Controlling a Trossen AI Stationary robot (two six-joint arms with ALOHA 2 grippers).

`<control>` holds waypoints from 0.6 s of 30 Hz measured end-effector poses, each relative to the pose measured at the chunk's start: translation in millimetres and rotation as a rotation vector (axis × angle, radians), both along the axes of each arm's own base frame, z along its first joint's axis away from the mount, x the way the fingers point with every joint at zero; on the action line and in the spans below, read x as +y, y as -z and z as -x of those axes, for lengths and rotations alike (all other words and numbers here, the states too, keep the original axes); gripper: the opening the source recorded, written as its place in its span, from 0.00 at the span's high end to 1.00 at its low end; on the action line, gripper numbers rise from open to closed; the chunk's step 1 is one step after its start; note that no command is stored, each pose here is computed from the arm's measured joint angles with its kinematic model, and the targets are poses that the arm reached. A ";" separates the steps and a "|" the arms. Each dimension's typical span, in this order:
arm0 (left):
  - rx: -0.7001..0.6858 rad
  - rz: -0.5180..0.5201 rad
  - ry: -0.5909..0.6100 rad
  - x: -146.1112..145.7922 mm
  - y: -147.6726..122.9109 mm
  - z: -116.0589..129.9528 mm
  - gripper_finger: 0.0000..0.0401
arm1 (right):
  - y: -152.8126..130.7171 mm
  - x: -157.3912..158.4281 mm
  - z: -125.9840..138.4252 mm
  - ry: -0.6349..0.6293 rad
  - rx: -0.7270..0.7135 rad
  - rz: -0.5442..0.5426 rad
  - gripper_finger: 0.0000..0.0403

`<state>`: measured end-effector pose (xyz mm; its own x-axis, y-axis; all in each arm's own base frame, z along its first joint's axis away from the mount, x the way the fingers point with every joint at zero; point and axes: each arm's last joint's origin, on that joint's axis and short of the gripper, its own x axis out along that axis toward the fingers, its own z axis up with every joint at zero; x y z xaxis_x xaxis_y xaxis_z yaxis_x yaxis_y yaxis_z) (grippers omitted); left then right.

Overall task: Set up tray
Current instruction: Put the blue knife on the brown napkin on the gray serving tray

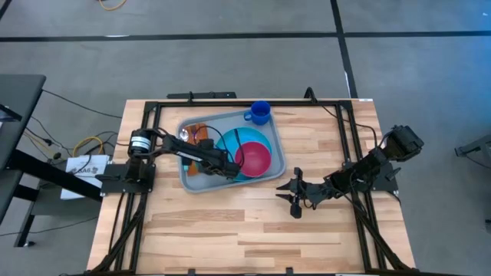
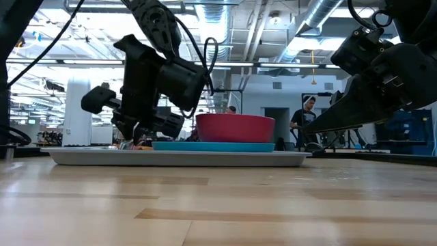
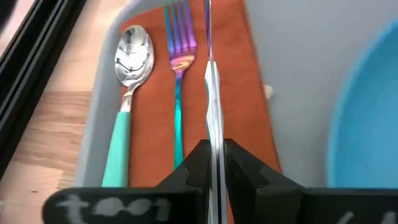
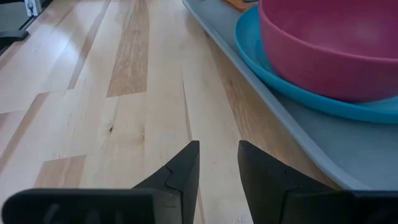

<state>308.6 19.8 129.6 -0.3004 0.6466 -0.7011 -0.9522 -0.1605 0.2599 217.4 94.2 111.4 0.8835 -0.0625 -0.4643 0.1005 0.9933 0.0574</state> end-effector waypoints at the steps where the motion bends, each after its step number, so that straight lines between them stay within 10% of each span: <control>1: 0.001 0.009 -0.013 2.6 0.7 0.4 0.96 | 0.0 0.0 0.0 0.000 0.000 0.000 0.74; 18: 0.013 0.050 0.051 12.3 3.4 -5.0 0.86 | 0.0 0.0 0.0 0.000 0.000 0.000 0.74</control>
<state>313.5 32.0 126.2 -0.2774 0.6253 -0.7294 -0.9553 -0.0987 0.2787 217.4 94.2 111.3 0.8834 -0.0626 -0.4644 0.1005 0.9933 0.0573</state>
